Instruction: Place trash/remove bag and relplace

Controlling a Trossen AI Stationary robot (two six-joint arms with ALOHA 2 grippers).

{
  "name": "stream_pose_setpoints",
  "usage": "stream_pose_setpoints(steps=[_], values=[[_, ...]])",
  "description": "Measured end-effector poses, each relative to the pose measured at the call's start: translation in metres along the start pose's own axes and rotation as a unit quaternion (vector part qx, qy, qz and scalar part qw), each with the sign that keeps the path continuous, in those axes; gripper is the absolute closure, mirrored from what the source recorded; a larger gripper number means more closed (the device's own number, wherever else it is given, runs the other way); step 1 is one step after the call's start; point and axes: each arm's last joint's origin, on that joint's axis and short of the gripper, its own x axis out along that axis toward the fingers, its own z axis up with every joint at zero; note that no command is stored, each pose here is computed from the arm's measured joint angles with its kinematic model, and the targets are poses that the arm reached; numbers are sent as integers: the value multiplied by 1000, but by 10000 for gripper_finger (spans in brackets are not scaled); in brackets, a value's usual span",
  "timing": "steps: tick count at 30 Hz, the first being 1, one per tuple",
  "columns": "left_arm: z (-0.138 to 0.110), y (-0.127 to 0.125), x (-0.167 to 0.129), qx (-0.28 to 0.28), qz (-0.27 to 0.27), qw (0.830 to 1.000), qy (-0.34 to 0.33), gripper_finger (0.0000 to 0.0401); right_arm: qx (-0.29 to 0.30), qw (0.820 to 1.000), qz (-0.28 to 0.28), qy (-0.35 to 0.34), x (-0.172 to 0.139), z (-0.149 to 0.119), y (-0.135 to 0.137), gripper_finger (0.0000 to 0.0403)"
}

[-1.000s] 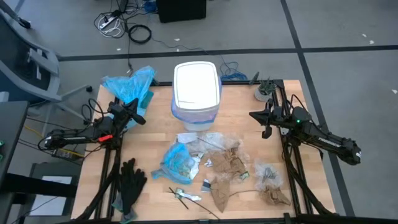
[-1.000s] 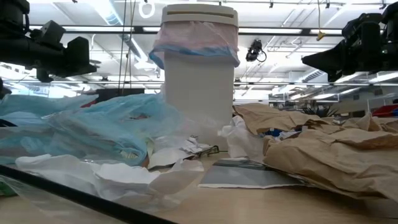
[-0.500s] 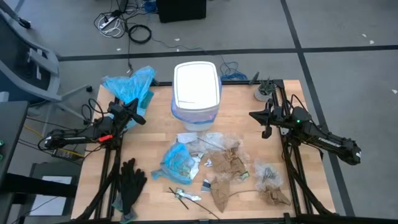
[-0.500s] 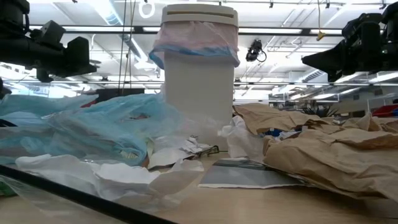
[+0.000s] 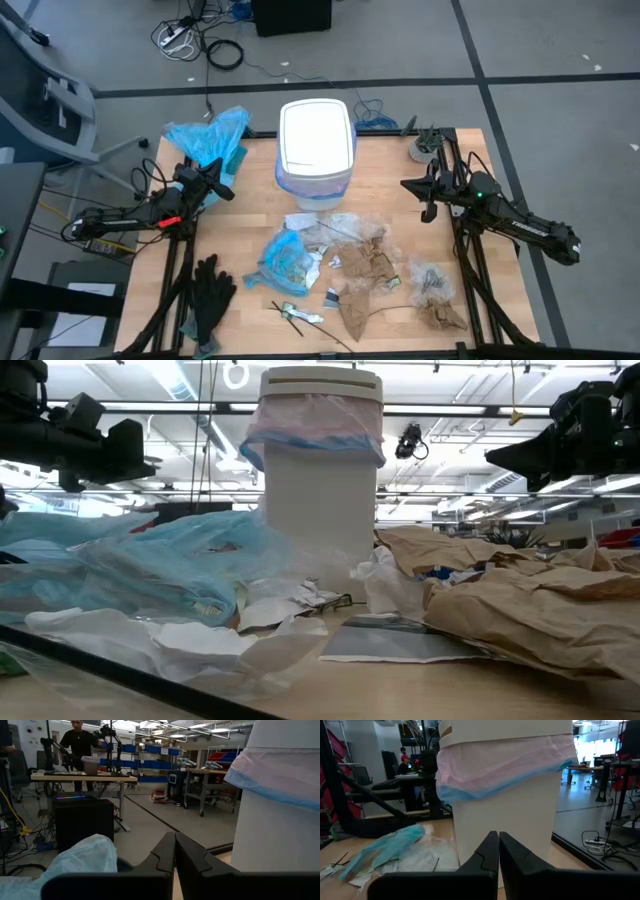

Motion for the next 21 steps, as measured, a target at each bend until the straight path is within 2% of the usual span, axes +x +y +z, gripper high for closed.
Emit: stream_pose_setpoints(steps=[21], values=[[0, 0, 0, 0, 0, 1000, 0, 380, 0, 1000, 0, 0, 0, 0, 0, 399]])
